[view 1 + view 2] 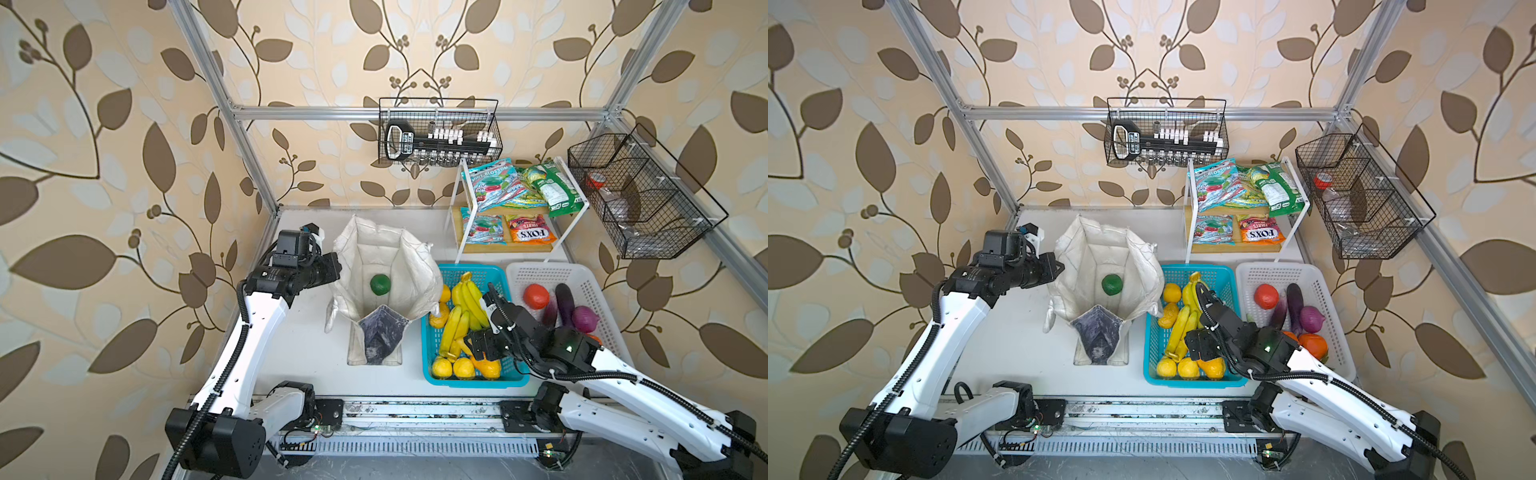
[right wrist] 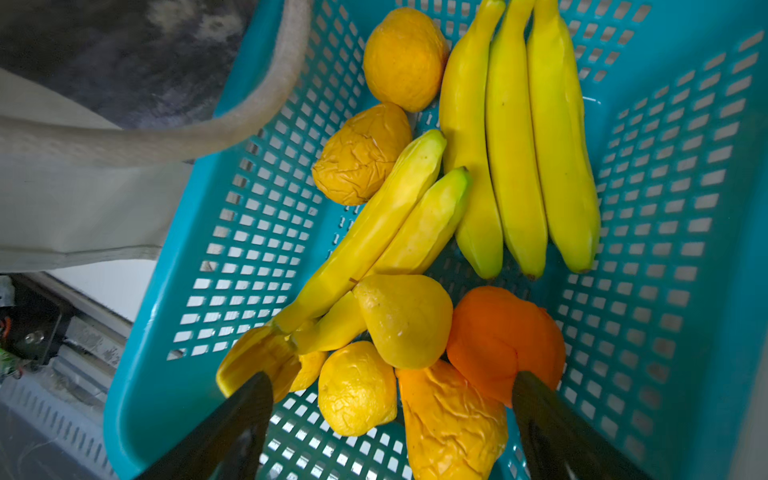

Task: Place the food into the grocery bag and tie it
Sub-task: 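Open the right gripper, withdraw it and reach into the teal basket, then grasp the yellow pear with the right gripper and lift it toward the bag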

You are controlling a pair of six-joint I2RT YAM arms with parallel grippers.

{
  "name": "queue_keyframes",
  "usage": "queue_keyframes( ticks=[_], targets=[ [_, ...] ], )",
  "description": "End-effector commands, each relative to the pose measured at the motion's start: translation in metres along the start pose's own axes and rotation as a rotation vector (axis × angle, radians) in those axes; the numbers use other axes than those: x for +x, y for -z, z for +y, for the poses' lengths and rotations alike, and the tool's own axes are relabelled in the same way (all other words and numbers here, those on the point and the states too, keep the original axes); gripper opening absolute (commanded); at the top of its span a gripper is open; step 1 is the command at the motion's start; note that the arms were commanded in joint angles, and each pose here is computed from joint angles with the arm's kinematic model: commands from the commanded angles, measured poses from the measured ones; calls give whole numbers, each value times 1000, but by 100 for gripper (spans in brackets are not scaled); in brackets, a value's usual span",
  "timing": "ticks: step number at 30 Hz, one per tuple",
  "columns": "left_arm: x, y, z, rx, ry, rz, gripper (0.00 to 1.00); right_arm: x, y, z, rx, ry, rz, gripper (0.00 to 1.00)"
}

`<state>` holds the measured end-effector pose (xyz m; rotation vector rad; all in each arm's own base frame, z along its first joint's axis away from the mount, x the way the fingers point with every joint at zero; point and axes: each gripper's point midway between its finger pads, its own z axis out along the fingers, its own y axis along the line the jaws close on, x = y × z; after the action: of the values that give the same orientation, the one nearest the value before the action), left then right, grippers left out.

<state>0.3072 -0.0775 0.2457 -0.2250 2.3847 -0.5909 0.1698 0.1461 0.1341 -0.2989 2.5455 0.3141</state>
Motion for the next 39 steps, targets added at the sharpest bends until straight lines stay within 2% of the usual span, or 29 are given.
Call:
queue_keyframes(
  ticks=[1,3,10,23,29,32,39],
  targets=[
    [-9,8,-5,28,-16,-48,0,6,-9,-10,65,-40,-4,87],
    [-9,8,-6,35,-17,-50,0,7,-13,-10,67,-41,-4,81],
    [-8,7,-7,37,-17,-45,0,8,-35,5,33,-12,29,66],
    [-7,7,-6,34,-17,-43,0,33,-66,5,34,5,111,65],
    [-8,7,-6,35,-19,-45,0,37,-77,2,51,9,123,72],
    [-7,6,-6,35,-18,-42,0,34,-79,2,51,6,108,72],
    [-7,8,-6,35,-20,-48,0,29,-80,-4,84,13,80,61]
  ],
)
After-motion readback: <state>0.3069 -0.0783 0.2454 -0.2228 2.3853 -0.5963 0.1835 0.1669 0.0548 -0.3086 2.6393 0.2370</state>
